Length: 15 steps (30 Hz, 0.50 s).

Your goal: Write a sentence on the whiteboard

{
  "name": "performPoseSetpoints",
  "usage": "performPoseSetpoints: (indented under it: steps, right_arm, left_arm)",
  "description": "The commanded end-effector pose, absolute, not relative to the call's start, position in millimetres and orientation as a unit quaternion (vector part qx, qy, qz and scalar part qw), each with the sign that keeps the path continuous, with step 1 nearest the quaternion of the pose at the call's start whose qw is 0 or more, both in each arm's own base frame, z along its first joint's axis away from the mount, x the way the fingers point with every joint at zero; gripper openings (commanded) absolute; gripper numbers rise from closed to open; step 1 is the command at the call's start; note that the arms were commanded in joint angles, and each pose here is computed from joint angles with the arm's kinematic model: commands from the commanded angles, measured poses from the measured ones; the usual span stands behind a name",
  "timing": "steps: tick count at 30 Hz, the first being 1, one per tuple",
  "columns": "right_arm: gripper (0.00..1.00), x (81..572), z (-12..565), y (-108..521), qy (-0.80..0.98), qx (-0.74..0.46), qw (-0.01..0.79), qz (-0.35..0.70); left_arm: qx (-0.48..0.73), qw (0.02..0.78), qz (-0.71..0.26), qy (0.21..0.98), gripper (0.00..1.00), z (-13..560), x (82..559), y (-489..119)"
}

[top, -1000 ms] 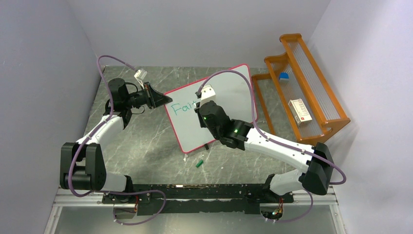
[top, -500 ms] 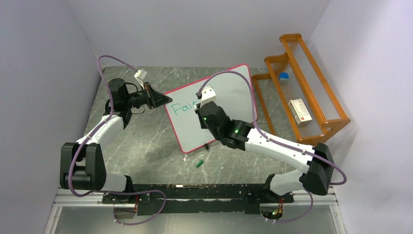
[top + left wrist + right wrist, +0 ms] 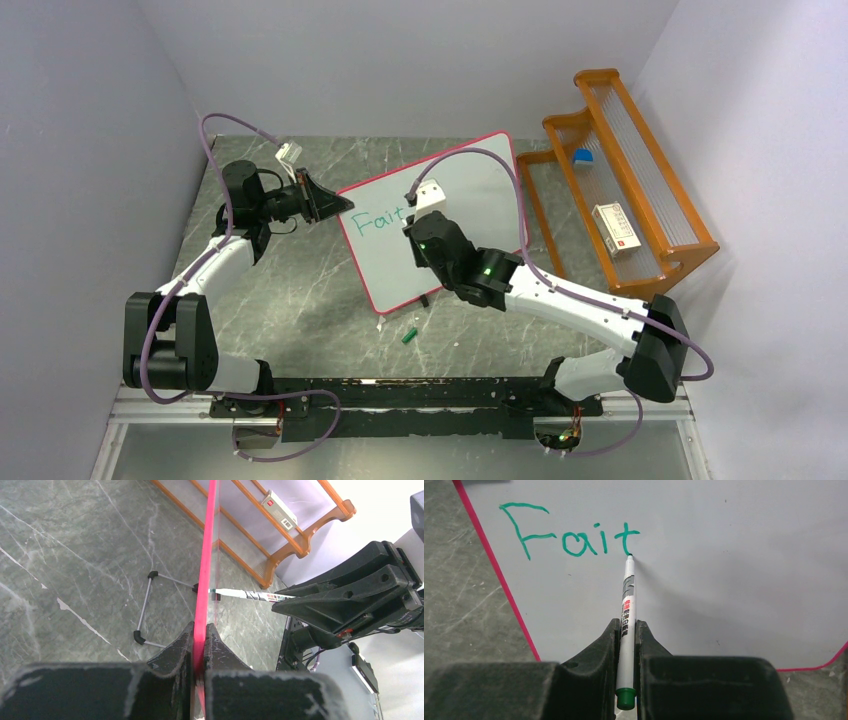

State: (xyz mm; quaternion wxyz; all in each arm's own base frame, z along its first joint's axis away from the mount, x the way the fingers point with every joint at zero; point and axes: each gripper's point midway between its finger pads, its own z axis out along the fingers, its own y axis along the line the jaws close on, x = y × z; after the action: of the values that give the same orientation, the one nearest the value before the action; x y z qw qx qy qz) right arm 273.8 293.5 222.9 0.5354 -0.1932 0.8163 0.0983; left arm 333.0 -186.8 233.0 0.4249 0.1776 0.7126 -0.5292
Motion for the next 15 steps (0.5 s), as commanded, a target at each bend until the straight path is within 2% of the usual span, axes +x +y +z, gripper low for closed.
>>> performPoseSetpoints:
  steps: [1, 15]
  right_arm:
    - [0.0, 278.3, 222.2, 281.2, 0.816, -0.173, 0.545, 0.083]
    - [0.0, 283.2, 254.7, 284.3, 0.789, -0.162, 0.582, 0.108]
  left_arm:
    - [0.179, 0.388, -0.532, 0.731, 0.05, 209.5, 325.2, -194.5]
    - [0.179, 0.388, -0.531, 0.731, 0.05, 209.5, 325.4, -194.4]
